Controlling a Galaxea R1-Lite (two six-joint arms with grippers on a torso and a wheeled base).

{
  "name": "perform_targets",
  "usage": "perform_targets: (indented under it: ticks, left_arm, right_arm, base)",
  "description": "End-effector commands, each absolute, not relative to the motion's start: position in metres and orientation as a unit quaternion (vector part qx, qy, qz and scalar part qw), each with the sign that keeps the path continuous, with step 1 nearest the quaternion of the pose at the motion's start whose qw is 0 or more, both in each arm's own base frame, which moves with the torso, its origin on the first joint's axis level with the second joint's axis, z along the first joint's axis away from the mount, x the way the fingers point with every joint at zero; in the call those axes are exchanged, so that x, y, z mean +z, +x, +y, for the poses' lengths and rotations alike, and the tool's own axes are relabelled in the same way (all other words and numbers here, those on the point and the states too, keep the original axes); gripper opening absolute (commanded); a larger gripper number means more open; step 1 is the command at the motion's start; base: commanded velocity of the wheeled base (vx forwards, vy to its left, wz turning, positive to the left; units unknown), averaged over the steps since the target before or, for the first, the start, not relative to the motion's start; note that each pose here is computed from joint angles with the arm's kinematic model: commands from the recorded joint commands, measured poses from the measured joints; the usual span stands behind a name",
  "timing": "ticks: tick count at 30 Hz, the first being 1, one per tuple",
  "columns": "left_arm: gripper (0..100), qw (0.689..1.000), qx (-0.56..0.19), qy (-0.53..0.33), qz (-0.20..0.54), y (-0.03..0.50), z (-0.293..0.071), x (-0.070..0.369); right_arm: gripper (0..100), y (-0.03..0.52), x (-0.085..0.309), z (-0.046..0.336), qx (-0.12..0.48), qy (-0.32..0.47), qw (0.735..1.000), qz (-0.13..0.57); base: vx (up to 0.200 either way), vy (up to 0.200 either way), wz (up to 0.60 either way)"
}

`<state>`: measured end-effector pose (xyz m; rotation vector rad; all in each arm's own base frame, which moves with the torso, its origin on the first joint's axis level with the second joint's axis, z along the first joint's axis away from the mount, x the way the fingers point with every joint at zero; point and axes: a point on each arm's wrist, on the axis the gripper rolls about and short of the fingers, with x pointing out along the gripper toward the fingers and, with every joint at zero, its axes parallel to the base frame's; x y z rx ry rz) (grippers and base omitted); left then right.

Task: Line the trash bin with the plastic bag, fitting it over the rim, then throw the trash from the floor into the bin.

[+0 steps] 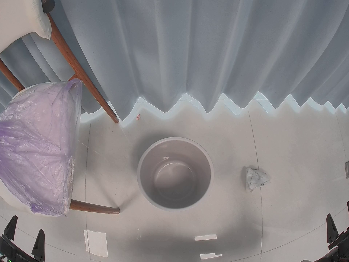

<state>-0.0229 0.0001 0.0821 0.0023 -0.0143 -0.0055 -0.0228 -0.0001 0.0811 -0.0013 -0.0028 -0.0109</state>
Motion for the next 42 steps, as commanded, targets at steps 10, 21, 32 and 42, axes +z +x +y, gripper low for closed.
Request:
perform_targets:
  ticks: [10, 21, 32, 42]
  left_arm:
    - [100, 0.993, 0.010, 0.018, -0.116, -0.026, 0.001, 0.099]
    - [100, 0.993, 0.010, 0.018, -0.118, -0.026, 0.001, 0.100]
    - [100, 0.990, 0.012, 0.029, -0.141, -0.027, 0.001, 0.104]
    - [100, 0.987, 0.004, 0.044, -0.157, -0.028, 0.000, 0.107]
  right_arm:
    - [100, -0.023, 0.076, 0.000, -0.005, -0.001, 1.000, -0.001]
    - [100, -0.023, 0.076, 0.000, -0.005, -0.001, 1.000, -0.002]
    - [100, -0.023, 0.076, 0.000, -0.005, -0.001, 1.000, -0.002]
    - [100, -0.023, 0.076, 0.000, -0.005, -0.001, 1.000, -0.001]
  base:
    - [0.000, 0.000, 0.00]
    - [0.000, 0.000, 0.00]
    - [0.000, 0.000, 0.00]
    - [0.000, 0.000, 0.00]
